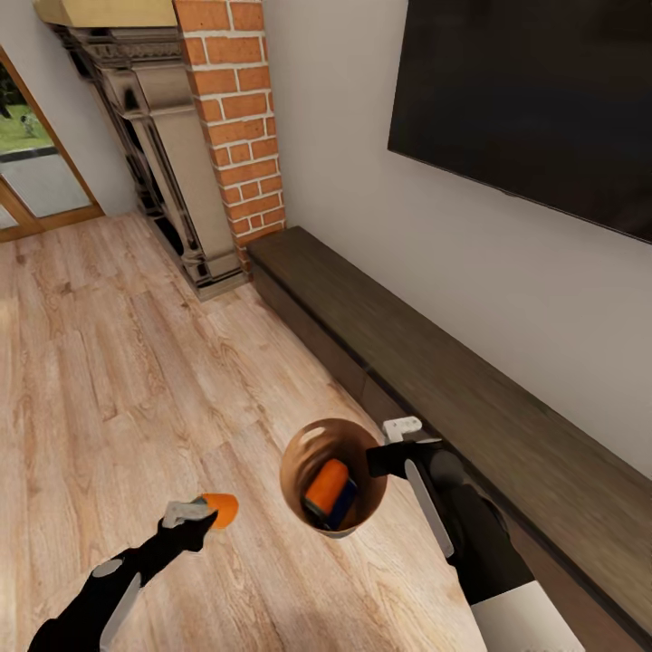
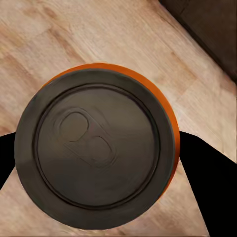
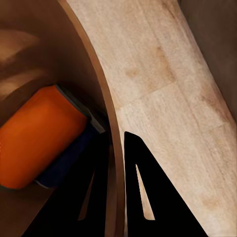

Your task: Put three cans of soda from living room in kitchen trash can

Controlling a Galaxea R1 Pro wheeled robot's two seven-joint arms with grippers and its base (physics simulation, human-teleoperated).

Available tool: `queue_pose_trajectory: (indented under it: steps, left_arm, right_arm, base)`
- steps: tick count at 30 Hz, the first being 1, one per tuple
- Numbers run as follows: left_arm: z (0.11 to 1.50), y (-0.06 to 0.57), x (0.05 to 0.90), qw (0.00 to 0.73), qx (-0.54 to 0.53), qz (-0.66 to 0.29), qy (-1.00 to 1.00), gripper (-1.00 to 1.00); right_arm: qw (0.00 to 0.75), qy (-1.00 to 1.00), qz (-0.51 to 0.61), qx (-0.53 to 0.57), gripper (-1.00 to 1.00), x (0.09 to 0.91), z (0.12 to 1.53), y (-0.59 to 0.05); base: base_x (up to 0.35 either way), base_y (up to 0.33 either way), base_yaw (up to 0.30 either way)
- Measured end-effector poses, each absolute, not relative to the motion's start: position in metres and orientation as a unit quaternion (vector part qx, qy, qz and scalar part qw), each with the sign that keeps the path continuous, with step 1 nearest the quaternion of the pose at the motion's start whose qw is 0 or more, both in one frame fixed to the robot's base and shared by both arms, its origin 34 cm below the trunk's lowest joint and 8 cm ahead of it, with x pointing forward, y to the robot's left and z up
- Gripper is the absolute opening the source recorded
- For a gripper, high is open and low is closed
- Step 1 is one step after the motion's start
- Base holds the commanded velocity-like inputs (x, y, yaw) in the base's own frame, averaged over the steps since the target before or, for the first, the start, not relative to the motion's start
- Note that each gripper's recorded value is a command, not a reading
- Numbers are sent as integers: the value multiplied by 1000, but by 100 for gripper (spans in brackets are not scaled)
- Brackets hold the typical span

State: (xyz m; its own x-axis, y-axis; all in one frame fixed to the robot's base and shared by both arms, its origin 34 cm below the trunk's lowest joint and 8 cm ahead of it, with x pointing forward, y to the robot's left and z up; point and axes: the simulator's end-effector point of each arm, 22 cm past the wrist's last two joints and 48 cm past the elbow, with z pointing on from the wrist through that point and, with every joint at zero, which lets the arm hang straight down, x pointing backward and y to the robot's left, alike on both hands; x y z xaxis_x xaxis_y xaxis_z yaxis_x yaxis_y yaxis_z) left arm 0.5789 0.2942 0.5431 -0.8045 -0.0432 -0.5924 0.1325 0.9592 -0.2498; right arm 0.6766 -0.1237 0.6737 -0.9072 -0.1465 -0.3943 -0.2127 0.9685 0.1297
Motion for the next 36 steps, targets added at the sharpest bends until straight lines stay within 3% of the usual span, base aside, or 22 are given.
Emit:
queue_pose_trajectory:
  steps: [9, 21, 36]
  left_arm:
    - [616, 310, 595, 308, 7, -300, 903, -100]
    - [684, 284, 578, 272, 39, -460, 844, -100]
    - [726, 259, 564, 243, 40, -559, 792, -100]
  right_arm:
    - [180, 976, 80, -92, -100, 666, 649, -126]
    - [169, 976, 83, -109, -100, 649, 621, -113]
    - [171, 976, 83, -109, -100, 645, 610, -112]
  base:
    - [0, 0, 0]
    - [0, 0, 0]
    - [0, 0, 0]
